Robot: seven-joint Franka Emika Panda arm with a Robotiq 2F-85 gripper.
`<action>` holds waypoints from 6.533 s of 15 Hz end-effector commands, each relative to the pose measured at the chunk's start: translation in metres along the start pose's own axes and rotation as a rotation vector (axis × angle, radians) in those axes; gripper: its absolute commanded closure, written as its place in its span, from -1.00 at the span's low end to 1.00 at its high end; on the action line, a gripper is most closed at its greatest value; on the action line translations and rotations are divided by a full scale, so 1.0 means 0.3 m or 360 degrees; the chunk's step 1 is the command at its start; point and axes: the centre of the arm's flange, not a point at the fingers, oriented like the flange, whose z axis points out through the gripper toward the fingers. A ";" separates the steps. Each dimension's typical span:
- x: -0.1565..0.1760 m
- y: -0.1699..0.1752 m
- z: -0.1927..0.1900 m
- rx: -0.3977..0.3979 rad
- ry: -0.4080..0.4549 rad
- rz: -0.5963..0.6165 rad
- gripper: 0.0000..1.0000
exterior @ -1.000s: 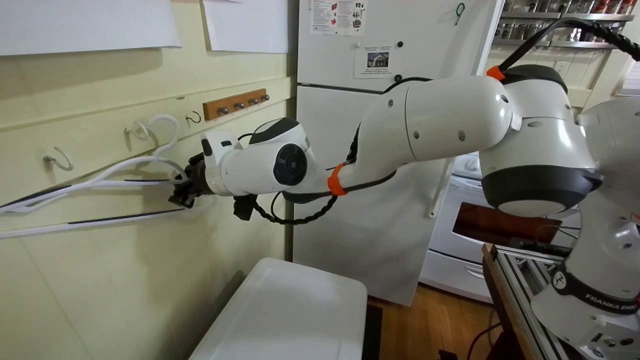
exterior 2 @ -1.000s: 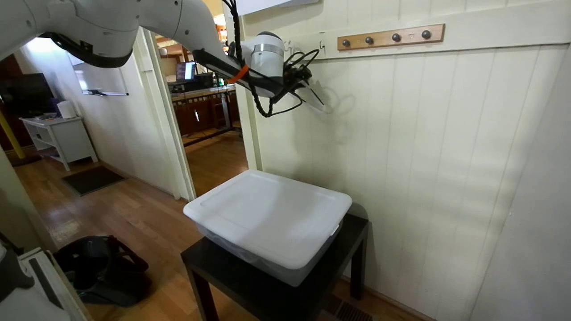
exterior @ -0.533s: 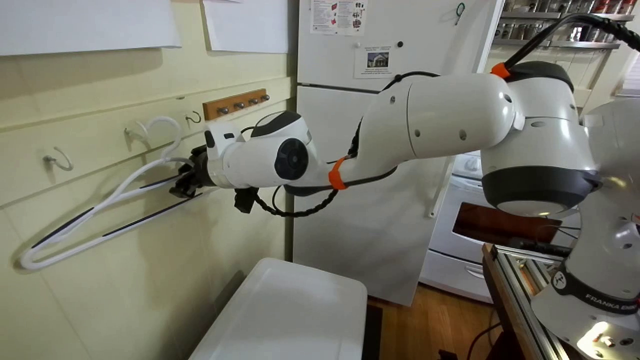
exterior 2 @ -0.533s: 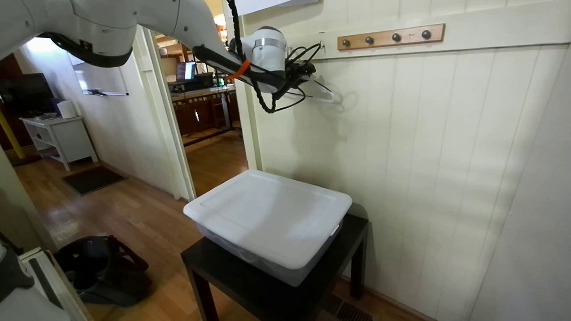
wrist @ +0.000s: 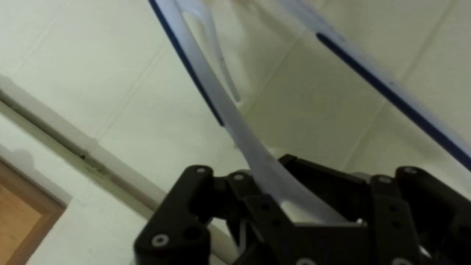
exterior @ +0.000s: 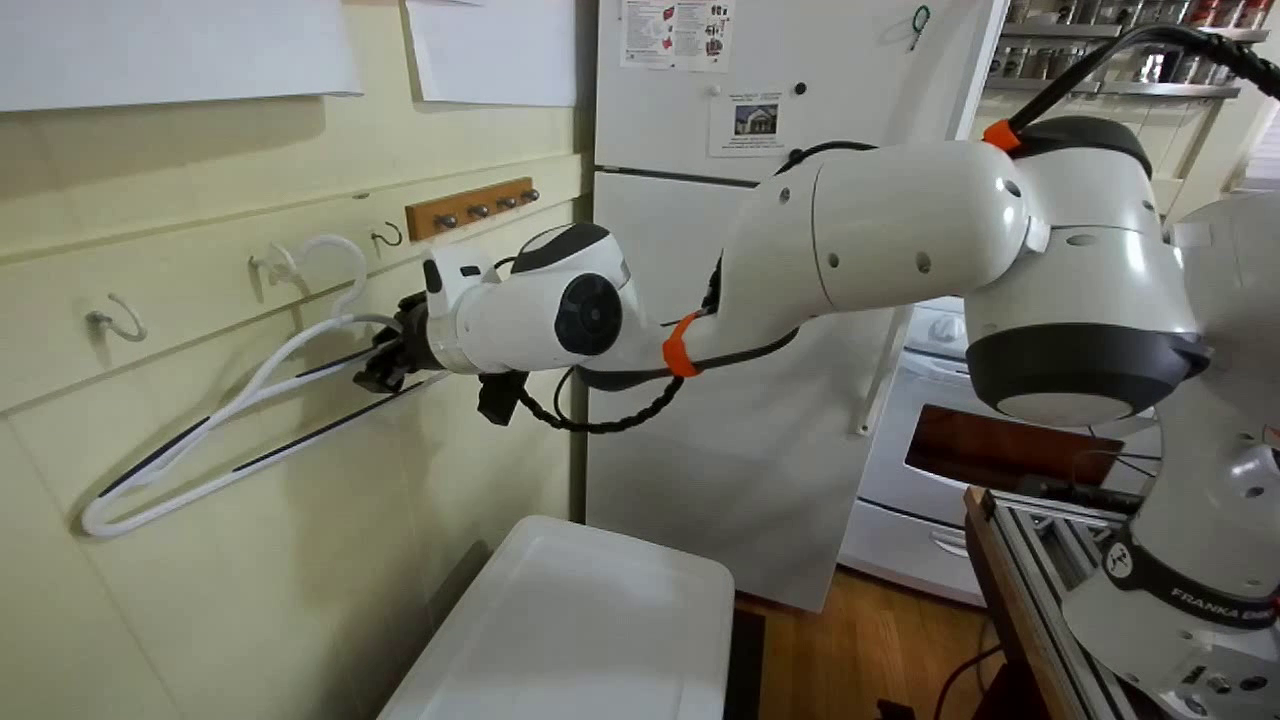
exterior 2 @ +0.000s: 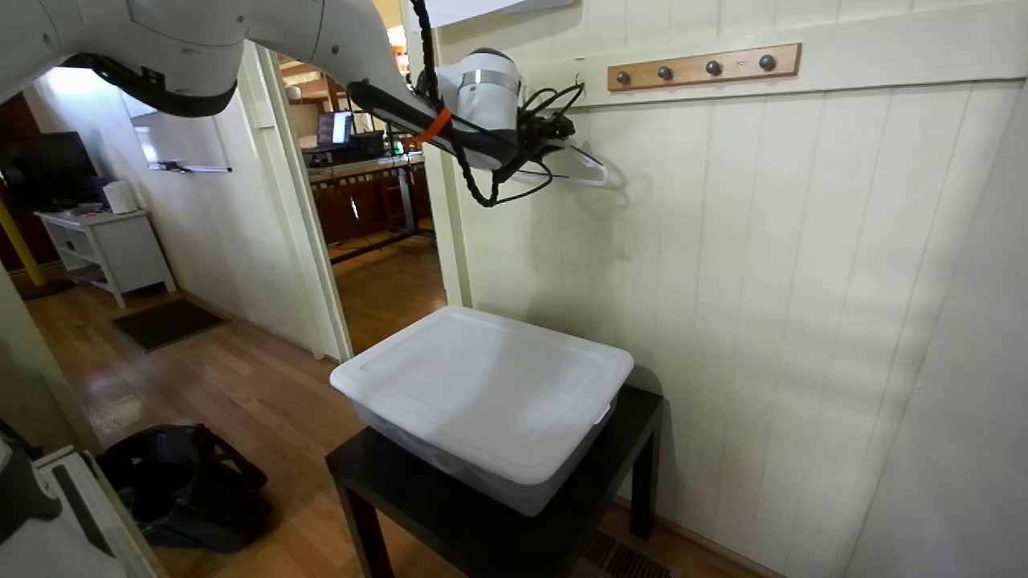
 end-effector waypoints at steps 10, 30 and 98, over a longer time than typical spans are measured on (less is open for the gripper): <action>-0.064 0.186 -0.097 0.0093 -0.0236 0.0169 1.00; -0.017 0.329 0.038 0.0114 -0.0347 0.0069 1.00; -0.012 0.368 -0.164 -0.0194 -0.0574 0.0004 1.00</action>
